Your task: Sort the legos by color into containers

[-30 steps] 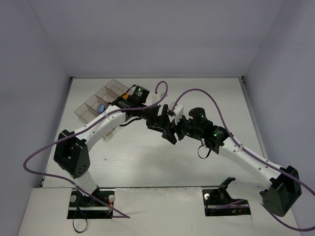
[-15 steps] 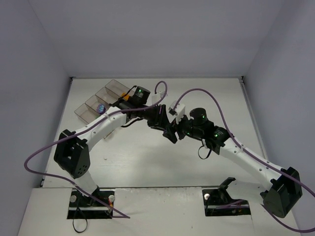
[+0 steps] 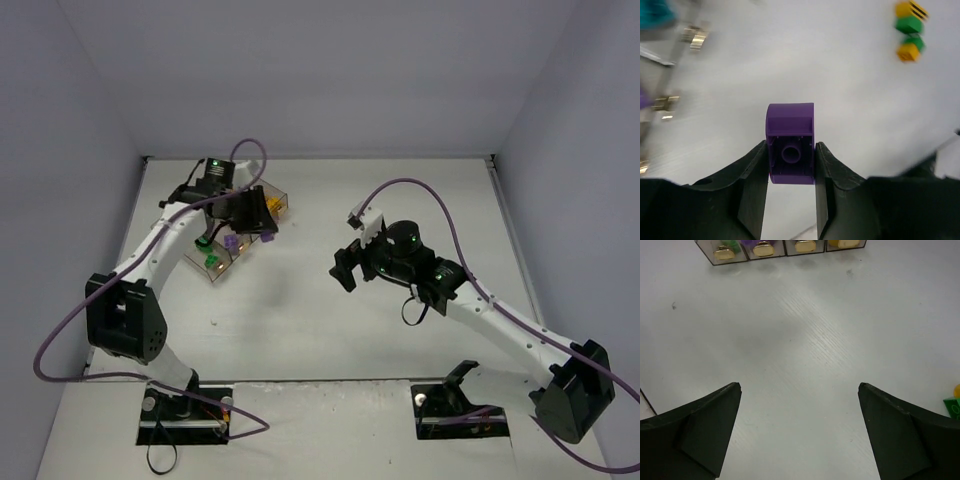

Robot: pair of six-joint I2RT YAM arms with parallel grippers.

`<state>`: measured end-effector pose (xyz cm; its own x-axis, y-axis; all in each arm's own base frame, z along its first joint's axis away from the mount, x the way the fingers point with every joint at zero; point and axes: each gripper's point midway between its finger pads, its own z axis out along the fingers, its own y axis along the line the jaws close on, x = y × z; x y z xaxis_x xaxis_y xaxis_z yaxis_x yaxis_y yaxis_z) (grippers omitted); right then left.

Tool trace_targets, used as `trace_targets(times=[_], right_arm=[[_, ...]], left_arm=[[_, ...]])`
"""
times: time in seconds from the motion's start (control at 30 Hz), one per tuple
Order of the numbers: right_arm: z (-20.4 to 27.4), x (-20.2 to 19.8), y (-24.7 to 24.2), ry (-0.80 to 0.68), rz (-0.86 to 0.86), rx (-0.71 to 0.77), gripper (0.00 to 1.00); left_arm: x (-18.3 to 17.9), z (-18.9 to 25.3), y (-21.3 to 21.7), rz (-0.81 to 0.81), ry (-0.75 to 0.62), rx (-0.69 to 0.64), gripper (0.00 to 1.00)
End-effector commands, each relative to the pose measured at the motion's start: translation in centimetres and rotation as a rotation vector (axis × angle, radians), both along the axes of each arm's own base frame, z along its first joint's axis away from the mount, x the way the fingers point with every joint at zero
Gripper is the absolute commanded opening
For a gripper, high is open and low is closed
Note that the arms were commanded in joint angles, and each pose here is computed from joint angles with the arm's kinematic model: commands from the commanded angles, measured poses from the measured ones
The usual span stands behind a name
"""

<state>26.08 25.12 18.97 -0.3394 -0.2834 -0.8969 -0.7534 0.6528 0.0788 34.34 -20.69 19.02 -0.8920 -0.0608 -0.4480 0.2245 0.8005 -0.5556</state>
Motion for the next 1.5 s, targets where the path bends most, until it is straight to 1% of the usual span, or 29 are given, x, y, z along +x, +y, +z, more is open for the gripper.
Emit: trace_targets(times=[0.0, 0.03, 0.07, 0.17, 0.23, 0.37, 0.5, 0.53, 0.6, 0.63, 0.67, 0.73, 0.77, 0.83, 0.87, 0.9, 0.93, 0.97, 1.03, 1.07, 1.1, 1.13, 1.17, 1.23, 1.3, 1.33, 1.37, 1.4, 1.47], right_arm=[[2.3, 1.1, -0.5, -0.072, -0.083, 0.056, 1.0], [2.0, 1.3, -1.0, -0.075, -0.11, 0.045, 1.0], [2.0, 1.4, -1.2, -0.064, -0.137, 0.056, 1.0], [1.5, 1.6, -1.8, -0.05, -0.183, 0.052, 1.0], [1.4, 1.8, -2.1, -0.032, -0.222, 0.056, 1.0], [0.9, 2.3, -2.9, -0.005, -0.281, 0.054, 1.0], [0.5, 2.8, -3.7, 0.022, -0.341, 0.05, 1.0], [0.3, 3.1, -4.0, 0.031, -0.363, 0.04, 1.0], [0.0, 3.3, -4.4, 0.047, -0.387, 0.046, 1.0], [-0.2, 3.6, -5.1, 0.046, -0.43, 0.034, 1.0], [-0.3, 3.9, -5.5, 0.055, -0.46, 0.04, 1.0], [-0.7, 4.3, -6.4, 0.069, -0.512, 0.035, 1.0], [-0.8, 4.7, -7.2, 0.077, -0.571, 0.04, 1.0], [-1.7, 6.0, -10.0, 0.105, -0.71, 0.023, 1.0], [-2.6, 6.1, -10.8, 0.135, -0.746, -0.001, 1.0], [-2.5, 6.6, -11.5, 0.139, -0.789, 0.0, 0.99], [-2.7, 6.9, -11.9, 0.157, -0.823, 0.012, 0.99], [-3.7, 7.3, -12.8, 0.185, -0.86, -0.009, 0.98], [-3.9, 8.1, -13.7, 0.197, -0.913, -0.019, 0.98], [-5.3, 8.3, -14.0, 0.234, -0.941, -0.046, 0.98], [-5.6, 8.7, -14.9, 0.247, -0.98, -0.049, 0.98], [-5.8, 9.2, -15.2, 0.26, -1.0, -0.046, 0.98], [-7.0, 9.4, -15.5, 0.298, -1.03, -0.054, 0.98], [-7.8, 9.9, -16.6, 0.341, -1.097, -0.039, 0.96], [-9.2, 10.1, -17.0, 0.396, -1.175, -0.017, 0.93], [-9.6, 10.2, -17.0, 0.41, -1.204, -0.013, 0.92], [-10.5, 10.3, -17.3, 0.43, -1.241, -0.021, 0.88], [-10.9, 10.5, -17.1, 0.455, -1.283, 0.018, 0.86], [-12.0, 10.7, -16.9, 0.495, -1.321, 0.019, 0.84]], left_arm=[[3.6, 2.3, 7.1, 0.212, -0.168, 0.198, 0.0], [4.3, 2.1, 8.4, 0.262, -0.172, 0.22, 0.0], [5.3, 2.0, 10.6, 0.336, -0.184, 0.264, 0.0], [7.2, 0.4, 13.9, 0.441, -0.155, 0.34, 0.0], [7.7, -0.3, 15.0, 0.481, -0.132, 0.362, 0.03], [9.3, -1.8, 16.4, 0.527, -0.131, 0.397, 0.08], [10.5, -4.1, 17.0, 0.542, -0.087, 0.424, 0.16], [10.9, -4.1, 17.2, 0.55, -0.088, 0.426, 0.25], [11.5, -4.5, 17.2, 0.554, -0.091, 0.428, 0.33], [11.8, -4.4, 17.2, 0.559, -0.099, 0.423, 0.38], [12.0, -4.3, 17.2, 0.561, -0.101, 0.423, 0.45], [12.0, -4.1, 17.2, 0.571, -0.101, 0.415, 0.52], [11.9, -3.7, 17.0, 0.568, -0.105, 0.403, 0.59], [11.7, -2.5, 16.6, 0.562, -0.133, 0.377, 0.66], [11.5, -2.0, 16.5, 0.561, -0.142, 0.368, 0.68], [11.3, -1.6, 16.4, 0.56, -0.149, 0.359, 0.69], [10.9, -0.1, 16.0, 0.555, -0.177, 0.332, 0.71], [10.9, -0.1, 15.7, 0.55, -0.176, 0.32, 0.72], [9.4, 2.2, 14.9, 0.536, -0.227, 0.282, 0.73], [9.0, 2.8, 14.5, 0.53, -0.239, 0.265, 0.73], [8.2, 4.1, 14.1, 0.52, -0.269, 0.244, 0.73], [7.5, 3.9, 13.5, 0.502, -0.263, 0.239, 0.73], [6.8, 4.1, 13.1, 0.488, -0.261, 0.23, 0.73], [5.3, 5.1, 12.2, 0.461, -0.279, 0.204, 0.73], [3.4, 4.5, 11.1, 0.422, -0.254, 0.192, 0.73], [2.5, 5.1, 10.7, 0.407, -0.268, 0.175, 0.73], [1.4, 4.5, 9.9, 0.375, -0.252, 0.17, 0.73], [0.4, 5.0, 9.7, 0.363, -0.26, 0.164, 0.73], [-1.2, 4.3, 8.9, 0.327, -0.243, 0.162, 0.73]])
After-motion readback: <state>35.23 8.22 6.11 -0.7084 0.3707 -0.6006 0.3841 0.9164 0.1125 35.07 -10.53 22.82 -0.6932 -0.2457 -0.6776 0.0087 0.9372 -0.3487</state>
